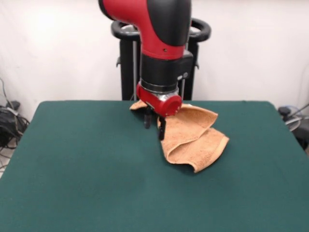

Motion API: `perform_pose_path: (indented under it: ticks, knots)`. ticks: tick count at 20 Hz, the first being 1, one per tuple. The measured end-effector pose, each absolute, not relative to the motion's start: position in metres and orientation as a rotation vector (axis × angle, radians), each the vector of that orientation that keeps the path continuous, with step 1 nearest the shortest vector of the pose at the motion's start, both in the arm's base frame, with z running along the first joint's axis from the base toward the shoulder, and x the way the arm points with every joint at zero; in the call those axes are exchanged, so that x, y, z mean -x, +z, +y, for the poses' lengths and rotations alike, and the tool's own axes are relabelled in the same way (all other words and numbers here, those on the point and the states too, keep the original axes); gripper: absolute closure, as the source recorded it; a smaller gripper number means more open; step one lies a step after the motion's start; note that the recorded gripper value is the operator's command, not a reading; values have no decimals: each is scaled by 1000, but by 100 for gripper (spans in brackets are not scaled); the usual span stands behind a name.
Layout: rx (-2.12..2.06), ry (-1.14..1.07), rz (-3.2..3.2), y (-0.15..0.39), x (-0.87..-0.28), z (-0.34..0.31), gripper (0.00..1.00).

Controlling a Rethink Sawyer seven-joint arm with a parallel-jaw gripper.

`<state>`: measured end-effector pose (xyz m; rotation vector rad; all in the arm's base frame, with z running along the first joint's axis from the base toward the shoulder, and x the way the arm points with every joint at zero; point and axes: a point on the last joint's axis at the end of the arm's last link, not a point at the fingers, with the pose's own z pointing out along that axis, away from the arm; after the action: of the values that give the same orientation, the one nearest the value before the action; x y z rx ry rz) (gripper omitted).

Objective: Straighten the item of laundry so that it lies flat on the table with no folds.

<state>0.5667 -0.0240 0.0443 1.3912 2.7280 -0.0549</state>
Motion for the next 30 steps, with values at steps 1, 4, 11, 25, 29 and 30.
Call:
perform_pose_path:
  ticks: [1,4,11,25,29,30]
  knots:
    - [-1385,-45,2731,41,-566,-19,0]
    - [-1367,-21,2738,33,-565,-5,0]
    - [-1345,9,2756,20,-558,15,0]
    - [-1361,-6,2801,13,-533,22,0]
    - [-1348,-6,2803,16,-532,24,0]
    - [-1347,-5,2803,16,-532,24,0]
